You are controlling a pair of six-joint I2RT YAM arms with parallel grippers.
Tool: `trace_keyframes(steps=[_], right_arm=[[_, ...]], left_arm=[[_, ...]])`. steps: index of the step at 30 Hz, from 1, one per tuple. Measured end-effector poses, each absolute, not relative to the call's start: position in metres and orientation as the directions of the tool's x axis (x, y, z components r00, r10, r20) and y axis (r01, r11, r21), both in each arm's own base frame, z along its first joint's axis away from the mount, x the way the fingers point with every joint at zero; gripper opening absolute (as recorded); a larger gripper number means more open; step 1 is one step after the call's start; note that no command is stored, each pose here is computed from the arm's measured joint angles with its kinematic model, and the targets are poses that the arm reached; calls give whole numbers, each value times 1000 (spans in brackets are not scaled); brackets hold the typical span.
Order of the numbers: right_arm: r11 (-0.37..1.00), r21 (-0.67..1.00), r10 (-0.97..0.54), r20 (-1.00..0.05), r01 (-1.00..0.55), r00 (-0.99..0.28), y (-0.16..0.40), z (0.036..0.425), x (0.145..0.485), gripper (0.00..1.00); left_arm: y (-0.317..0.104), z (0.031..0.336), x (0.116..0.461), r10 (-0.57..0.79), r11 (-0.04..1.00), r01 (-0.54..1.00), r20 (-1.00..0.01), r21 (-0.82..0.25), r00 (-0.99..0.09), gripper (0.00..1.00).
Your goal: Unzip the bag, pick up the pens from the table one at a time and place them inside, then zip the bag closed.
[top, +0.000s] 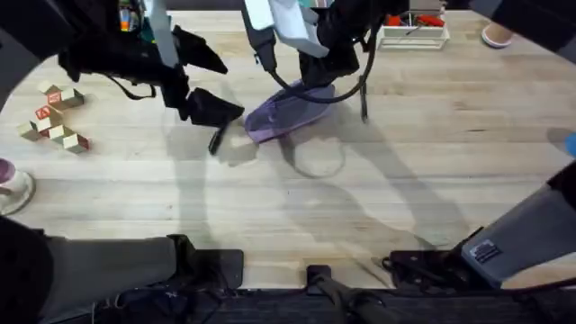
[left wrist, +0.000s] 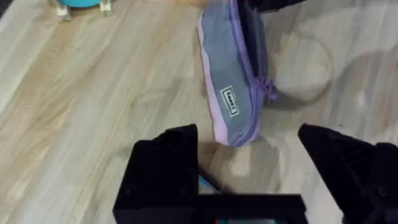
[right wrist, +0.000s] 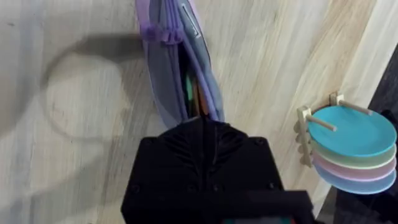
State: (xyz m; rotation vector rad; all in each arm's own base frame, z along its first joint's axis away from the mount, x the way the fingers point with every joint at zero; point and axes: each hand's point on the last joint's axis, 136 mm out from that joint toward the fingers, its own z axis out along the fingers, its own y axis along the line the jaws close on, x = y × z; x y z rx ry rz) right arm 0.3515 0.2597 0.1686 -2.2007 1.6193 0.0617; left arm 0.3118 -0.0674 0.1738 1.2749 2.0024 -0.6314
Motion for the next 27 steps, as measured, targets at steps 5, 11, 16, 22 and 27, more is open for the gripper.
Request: trace_keyframes(steps=[5,11,16,22,27], right_arm=[[-247,-292,-902,-280,-924,329,262,168,351,28],[-267,-242,-900,-284,-933,331,266,149,349,28],[-296,-200,-899,-272,-934,343,274,126,348,28],[-315,-190,-896,-265,-930,357,282,109,350,28],[-321,-185,-894,-263,-929,362,284,104,351,28]], left_arm=[[-54,176,315,576,428,903,-763,-24,-293,995],[-45,176,316,569,450,893,-765,-17,-301,995],[-45,176,316,569,449,894,-766,-16,-300,995],[-46,177,316,565,446,895,-770,-17,-297,995],[-46,177,314,561,446,895,-770,-27,-303,995]])
